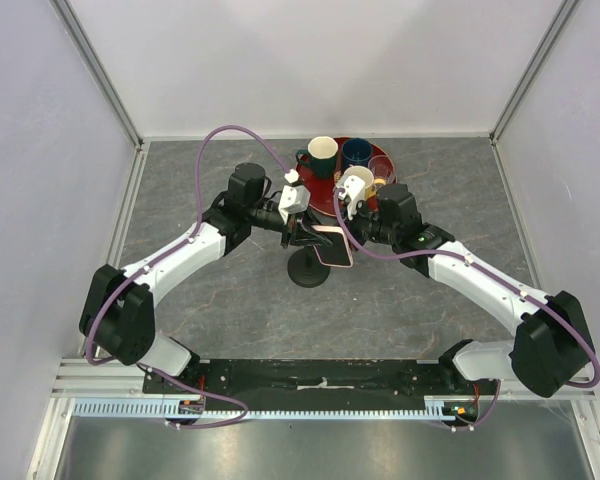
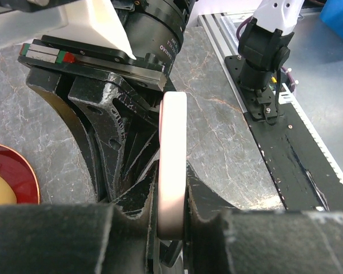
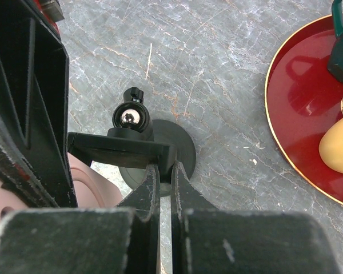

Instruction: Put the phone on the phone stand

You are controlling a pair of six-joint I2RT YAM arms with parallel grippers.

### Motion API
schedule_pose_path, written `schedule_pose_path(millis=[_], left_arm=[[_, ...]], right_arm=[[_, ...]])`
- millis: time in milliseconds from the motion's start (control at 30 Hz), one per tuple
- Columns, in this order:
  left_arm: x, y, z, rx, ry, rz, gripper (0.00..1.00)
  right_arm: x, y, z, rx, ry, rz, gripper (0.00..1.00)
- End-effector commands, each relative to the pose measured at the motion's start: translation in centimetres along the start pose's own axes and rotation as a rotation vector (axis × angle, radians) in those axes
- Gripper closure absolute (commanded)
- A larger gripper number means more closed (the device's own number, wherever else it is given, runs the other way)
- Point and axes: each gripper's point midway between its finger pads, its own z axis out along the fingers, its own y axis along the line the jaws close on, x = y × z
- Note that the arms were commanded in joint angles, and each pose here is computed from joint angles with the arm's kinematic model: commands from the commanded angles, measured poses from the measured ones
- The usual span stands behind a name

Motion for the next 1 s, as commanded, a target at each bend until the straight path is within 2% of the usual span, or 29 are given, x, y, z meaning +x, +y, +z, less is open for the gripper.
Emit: schedule_pose_path(millis=[0,67,533,733,967], left_arm=[[-1.0,2.7,-0.7,-0.078,0.006,0.094,0.98],[-1.1,3.1,-0.8,-0.083,0.015,0.118,0.98],[0.2,4.7,-2.3,-0.093,0.012,0.047,0.98],[0.9,4.9,-3.0,-0.133,0.055,0.046,0.98],[1.5,5.5,-4.1,-0.262,0.114,0.059,0.98]], right_arm=[[2.7,2.8,0.1,-0.124,0.087,0.077,1.00],[2.6,2.8,0.1,-0.129,0.089,0.076,1.00],[3.1,2.6,0.6,-0.136,0.116,0.068,1.00],[3.6,1.9,0.7,-0.092,0.125,0.064,1.00],[1.6,0.3,0.2,0.034,0.024,0.115,1.00]])
